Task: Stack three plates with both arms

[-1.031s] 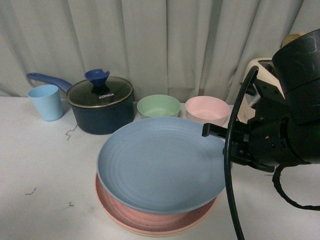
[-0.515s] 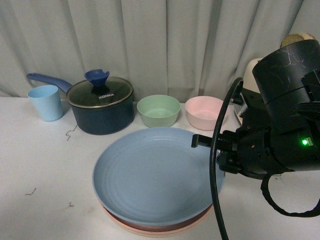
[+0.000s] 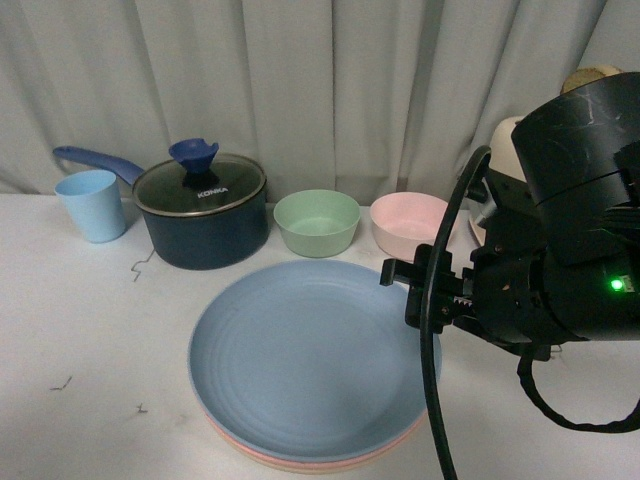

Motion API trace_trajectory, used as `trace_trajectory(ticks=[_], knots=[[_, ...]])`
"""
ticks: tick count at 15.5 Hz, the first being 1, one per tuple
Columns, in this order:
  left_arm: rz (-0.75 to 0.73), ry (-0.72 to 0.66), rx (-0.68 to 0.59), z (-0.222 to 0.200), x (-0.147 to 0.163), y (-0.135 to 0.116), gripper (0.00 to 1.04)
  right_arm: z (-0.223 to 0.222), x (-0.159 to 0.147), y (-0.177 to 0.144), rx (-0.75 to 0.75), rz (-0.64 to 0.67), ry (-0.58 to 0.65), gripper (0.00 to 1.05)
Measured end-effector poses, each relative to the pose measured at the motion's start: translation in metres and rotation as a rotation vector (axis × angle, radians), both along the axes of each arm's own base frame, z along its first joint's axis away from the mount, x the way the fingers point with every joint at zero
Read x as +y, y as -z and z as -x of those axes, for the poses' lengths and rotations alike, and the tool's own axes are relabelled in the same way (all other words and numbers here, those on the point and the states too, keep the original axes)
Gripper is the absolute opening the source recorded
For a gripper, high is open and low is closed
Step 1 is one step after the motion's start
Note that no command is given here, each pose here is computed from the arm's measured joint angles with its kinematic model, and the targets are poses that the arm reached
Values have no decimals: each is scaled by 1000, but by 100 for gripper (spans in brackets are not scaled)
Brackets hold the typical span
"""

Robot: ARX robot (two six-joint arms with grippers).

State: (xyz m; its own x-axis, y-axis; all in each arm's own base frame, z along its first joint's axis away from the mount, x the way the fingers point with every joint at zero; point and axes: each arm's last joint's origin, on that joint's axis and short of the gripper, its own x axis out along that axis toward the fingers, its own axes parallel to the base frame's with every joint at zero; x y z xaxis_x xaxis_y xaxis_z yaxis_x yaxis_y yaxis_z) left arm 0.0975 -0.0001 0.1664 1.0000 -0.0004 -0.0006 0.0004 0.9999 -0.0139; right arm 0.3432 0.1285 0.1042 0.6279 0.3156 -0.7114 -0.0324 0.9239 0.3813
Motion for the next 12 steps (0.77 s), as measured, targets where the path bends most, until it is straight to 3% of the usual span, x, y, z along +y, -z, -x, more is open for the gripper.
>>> trace_trajectory(ticks=[4, 8, 10, 12], knots=[[0, 0, 0, 0, 0, 0, 98, 15, -29, -47, -145, -109, 10, 100], [0, 0, 0, 0, 0, 0, 98, 47, -64, -99, -308, -176, 51, 98], [0, 0, -1, 0, 0, 0, 98, 80, -83, -104, -733, 93, 208, 76], [0, 0, 0, 0, 0, 0, 98, 124, -115, -105, -840, 290, 250, 50]])
